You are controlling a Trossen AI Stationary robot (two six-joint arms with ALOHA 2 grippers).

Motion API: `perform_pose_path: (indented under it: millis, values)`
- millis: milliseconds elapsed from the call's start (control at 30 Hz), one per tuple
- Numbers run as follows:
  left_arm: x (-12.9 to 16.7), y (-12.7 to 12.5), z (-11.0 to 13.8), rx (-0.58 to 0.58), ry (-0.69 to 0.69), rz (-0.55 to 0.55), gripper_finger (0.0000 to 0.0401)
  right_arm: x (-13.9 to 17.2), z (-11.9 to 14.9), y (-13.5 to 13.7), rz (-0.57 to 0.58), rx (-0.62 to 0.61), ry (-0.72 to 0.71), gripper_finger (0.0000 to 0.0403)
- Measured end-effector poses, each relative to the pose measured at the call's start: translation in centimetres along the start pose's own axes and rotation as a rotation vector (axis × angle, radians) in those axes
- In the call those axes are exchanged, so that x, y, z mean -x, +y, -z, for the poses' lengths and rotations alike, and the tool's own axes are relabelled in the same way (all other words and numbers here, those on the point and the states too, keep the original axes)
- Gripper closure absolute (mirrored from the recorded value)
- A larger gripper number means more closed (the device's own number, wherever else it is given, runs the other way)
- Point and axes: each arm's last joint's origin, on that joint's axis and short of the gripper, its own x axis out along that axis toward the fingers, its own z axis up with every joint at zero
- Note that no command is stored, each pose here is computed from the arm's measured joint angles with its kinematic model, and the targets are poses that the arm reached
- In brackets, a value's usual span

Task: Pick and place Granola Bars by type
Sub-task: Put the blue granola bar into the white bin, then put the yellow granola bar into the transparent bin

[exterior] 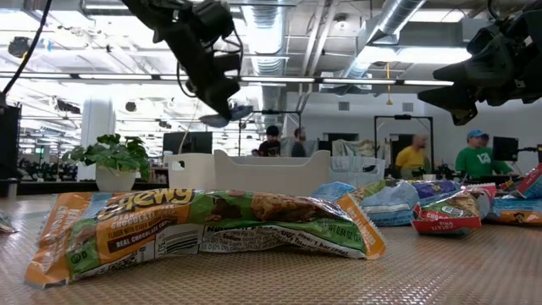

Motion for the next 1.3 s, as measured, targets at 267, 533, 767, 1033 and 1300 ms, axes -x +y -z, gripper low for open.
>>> perform_pose_path:
  millis: [267,533,767,1033,1300]
  values:
    - [-3.7,0.3,1.6,0.012,0.110,0.087,0.0376,0.0,0.0,0.0,-0.001,0.000,-0.001,0.0163]
    - [-5.4,1.5,2.8,0.042,0.194,0.037,0.0353,0.0,0.0,0.0,-0.001,0.000,-0.001,0.0163]
    - [-5.3,1.4,2.9,0.057,0.206,0.047,0.0276,0.0,0.0,0.0,0.000,0.000,0.000,0.0163]
    - [-4.2,-0.4,2.1,0.039,0.149,0.177,0.0244,0.0,0.0,0.0,0.000,0.000,0.000,0.0163]
    - [-1.0,-5.2,0.4,-0.055,0.025,0.361,0.0245,0.0,0.0,0.0,-0.001,0.000,-0.001,0.0163]
